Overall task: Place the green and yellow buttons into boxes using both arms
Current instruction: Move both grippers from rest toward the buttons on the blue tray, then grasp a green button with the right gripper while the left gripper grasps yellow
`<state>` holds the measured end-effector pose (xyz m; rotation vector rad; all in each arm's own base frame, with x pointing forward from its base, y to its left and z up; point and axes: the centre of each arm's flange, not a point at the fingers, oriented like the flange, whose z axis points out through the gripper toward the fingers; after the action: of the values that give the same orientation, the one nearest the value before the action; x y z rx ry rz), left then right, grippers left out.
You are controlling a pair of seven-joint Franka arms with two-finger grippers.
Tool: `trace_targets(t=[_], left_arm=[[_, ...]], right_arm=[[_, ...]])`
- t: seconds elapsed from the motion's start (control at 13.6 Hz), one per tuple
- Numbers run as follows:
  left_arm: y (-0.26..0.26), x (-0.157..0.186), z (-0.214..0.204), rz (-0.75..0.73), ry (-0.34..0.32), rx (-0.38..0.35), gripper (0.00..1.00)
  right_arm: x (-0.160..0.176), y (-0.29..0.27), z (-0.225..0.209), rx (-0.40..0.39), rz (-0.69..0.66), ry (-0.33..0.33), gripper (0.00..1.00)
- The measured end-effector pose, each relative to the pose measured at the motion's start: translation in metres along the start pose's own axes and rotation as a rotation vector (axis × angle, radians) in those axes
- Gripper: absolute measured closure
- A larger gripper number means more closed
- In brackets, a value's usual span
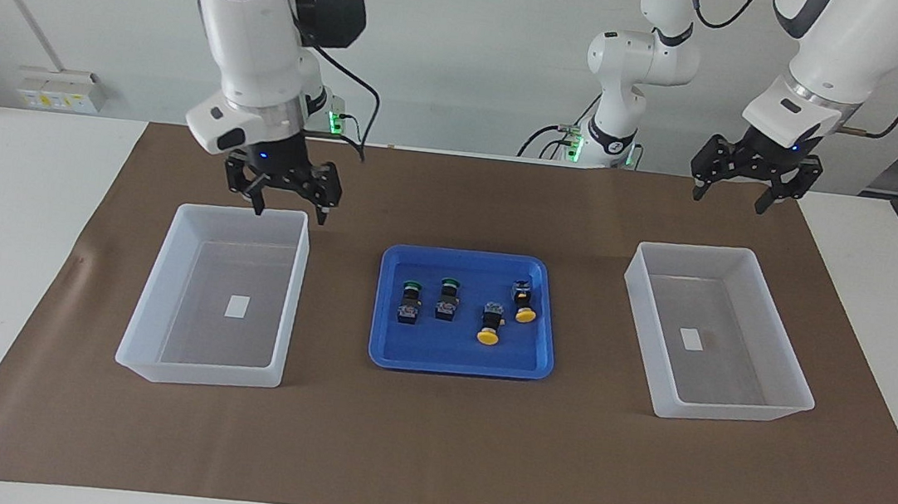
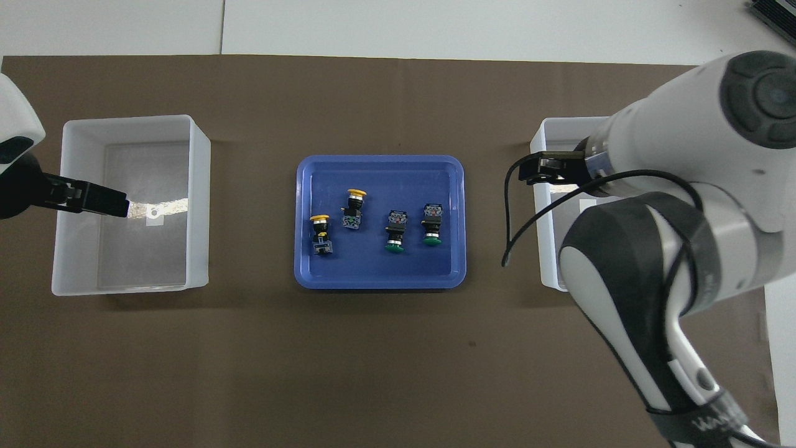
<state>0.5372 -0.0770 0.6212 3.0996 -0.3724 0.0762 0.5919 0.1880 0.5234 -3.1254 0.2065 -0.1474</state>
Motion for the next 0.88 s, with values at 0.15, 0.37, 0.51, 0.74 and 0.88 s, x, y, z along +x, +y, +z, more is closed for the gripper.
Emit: trace_targets(t=[0.15,0.37,0.51,0.74,0.88], left_arm=[[0.025,-0.007,0.025,0.034,0.029,0.002,0.00],[0.072,-0.019,0.068,0.033,0.056,-0.004,0.00],[0.103,-0.023,0.098,0.009,0.079,-0.013,0.00],[0.150,-0.031,0.152,-0.021,0.092,-0.029,0.00],[0.184,-0.031,0.193,-0.057,0.099,-0.043,0.00]], right_arm=[[-0.004,-0.047,0.044,0.006,-0.002,0.005,0.00],[-0.007,-0.073,0.099,0.025,-0.017,0.034,0.00],[-0.023,-0.086,0.126,0.029,-0.034,0.034,0.00],[-0.042,-0.105,0.153,0.026,-0.064,0.021,0.00],[-0.050,-0.117,0.180,0.020,-0.085,0.011,0.00]])
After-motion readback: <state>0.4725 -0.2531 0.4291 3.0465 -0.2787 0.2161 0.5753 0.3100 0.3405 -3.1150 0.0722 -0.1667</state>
